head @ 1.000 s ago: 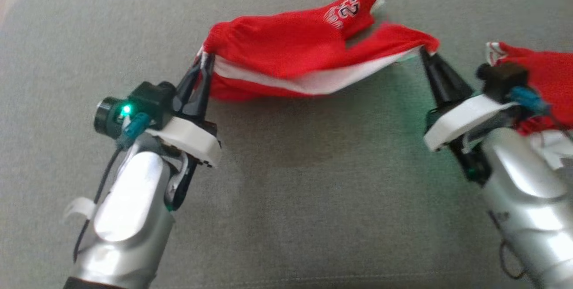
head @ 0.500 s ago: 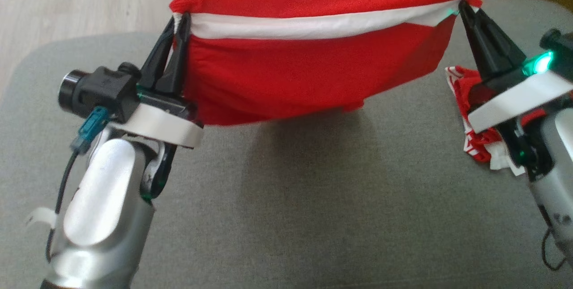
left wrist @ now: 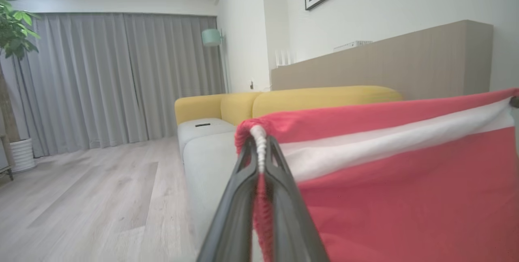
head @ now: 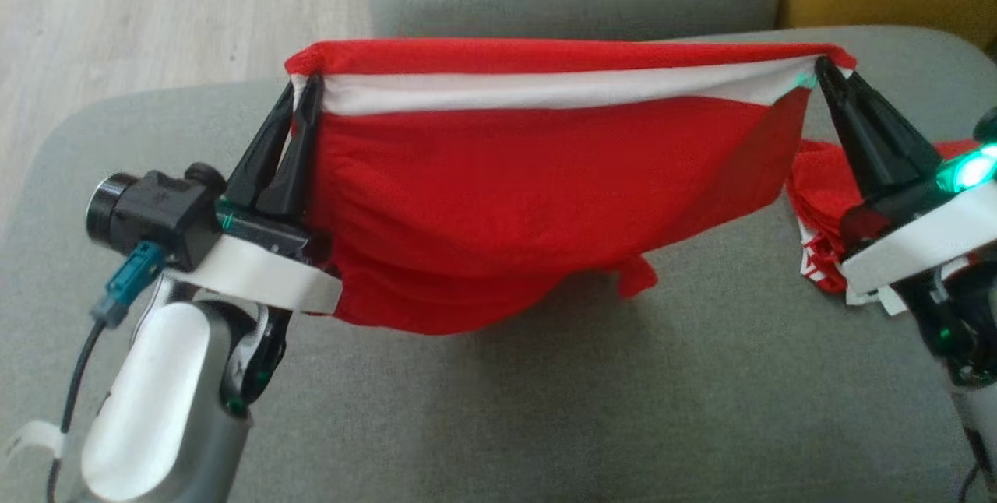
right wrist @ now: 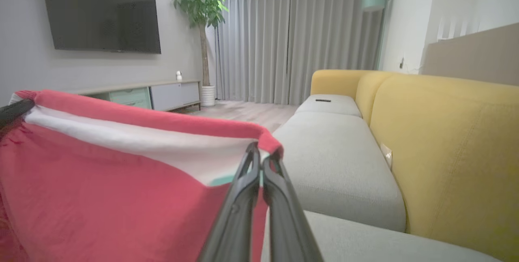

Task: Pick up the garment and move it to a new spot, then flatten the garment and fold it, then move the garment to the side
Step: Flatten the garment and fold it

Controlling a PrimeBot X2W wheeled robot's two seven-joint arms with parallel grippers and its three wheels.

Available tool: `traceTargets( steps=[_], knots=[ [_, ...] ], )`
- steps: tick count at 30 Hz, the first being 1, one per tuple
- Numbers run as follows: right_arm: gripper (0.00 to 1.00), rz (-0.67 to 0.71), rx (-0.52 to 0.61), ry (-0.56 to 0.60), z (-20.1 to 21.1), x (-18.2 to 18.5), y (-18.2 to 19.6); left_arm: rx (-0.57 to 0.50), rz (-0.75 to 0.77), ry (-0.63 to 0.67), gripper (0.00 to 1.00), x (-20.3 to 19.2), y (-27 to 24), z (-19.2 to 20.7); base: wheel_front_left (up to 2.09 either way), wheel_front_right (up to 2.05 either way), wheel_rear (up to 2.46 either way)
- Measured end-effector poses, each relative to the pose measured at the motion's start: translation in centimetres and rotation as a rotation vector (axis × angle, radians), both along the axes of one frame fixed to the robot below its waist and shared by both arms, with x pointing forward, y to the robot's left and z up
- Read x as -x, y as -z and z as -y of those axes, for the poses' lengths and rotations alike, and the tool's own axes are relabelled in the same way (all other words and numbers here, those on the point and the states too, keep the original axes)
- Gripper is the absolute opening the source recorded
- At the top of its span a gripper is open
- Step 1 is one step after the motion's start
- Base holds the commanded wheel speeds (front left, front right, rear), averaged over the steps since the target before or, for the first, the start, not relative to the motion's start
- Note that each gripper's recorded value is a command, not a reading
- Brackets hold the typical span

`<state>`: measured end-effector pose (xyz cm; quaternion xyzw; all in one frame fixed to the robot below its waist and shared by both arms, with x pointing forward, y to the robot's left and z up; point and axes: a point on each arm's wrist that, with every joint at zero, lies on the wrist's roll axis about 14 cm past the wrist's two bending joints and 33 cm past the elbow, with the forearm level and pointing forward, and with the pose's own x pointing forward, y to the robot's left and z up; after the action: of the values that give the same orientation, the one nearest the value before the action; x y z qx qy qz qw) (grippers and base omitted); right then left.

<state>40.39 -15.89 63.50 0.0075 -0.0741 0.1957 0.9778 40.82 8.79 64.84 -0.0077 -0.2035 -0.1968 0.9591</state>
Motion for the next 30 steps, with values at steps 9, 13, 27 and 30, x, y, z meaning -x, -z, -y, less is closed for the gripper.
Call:
traceTargets(
  steps=[9, 13, 27, 30],
  knots=[
    [0.00, -0.046, 0.107, 0.026, 0.1, -7.5, 0.2, -0.064, -0.062, 0.053, 0.00, -7.3, 1.2, 0.7, 0.00, 0.00, 0.00],
    [0.00, -0.016, 0.152, 0.050, 0.4, -12.2, -1.3, -0.074, -0.020, 0.042, 0.00, -12.0, -0.5, 0.5, 0.00, 0.00, 0.00],
    [0.00, 0.227, 0.208, 0.175, 1.7, -21.9, -4.6, 0.016, 0.126, 0.005, 0.00, -20.3, -6.7, 1.2, 0.00, 0.00, 0.00],
    [0.00, 0.087, 0.251, 0.122, 0.4, -21.1, 1.8, 0.003, 0.043, -0.003, 0.00, -19.6, -2.8, 0.9, 0.00, 0.00, 0.00]
  ],
)
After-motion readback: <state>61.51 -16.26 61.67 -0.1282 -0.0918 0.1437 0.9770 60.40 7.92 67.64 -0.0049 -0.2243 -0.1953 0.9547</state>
